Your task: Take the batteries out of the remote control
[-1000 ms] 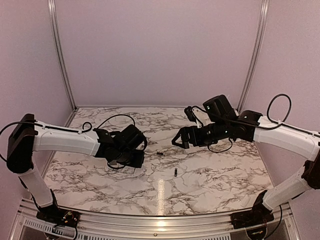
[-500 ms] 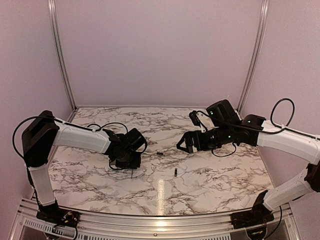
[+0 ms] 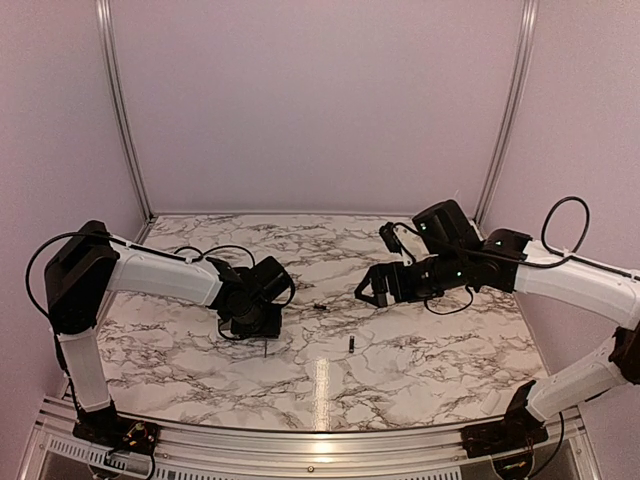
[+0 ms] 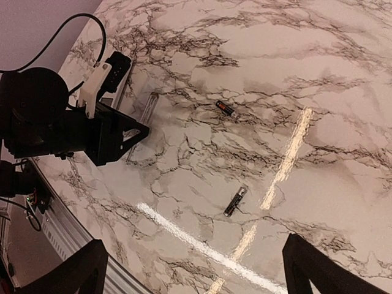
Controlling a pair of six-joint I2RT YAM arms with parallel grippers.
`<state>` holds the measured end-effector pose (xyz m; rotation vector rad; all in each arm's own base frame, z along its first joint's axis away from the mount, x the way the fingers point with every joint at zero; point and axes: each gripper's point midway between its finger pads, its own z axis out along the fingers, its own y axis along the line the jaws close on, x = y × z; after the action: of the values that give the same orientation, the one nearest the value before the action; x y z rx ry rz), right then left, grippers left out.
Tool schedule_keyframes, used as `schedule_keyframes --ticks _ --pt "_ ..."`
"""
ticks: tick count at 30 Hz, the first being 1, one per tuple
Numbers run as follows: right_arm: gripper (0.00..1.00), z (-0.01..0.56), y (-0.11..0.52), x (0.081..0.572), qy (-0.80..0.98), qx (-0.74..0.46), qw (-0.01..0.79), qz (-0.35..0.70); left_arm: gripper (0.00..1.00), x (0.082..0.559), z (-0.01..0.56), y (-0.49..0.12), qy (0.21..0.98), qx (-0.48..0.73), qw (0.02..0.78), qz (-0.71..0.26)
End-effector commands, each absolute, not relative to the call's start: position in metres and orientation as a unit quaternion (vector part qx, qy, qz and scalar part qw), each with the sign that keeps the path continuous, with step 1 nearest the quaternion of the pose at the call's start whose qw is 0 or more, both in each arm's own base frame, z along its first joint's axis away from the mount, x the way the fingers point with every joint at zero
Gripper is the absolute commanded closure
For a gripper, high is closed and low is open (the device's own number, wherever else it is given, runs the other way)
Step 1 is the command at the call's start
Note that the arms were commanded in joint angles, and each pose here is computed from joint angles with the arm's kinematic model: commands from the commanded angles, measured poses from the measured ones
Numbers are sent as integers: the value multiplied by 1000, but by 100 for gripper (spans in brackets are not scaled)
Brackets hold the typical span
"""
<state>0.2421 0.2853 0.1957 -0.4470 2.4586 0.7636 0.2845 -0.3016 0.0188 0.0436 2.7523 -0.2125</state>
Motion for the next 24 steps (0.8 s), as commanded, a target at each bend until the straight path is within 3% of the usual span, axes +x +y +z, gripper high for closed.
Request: schedule_keyframes --ticks 1,7,17,24 --pt "2 210 278 246 905 -160 283 273 58 296 41 -306 973 19 213 -85" --pt "2 234 273 260 900 -153 321 252 51 308 105 -296 951 21 291 -100" --pt "2 281 253 282 869 -118 424 226 2 313 219 -260 896 57 429 -93" --pt "1 310 231 286 829 -90 506 220 1 313 274 -221 857 70 507 -59"
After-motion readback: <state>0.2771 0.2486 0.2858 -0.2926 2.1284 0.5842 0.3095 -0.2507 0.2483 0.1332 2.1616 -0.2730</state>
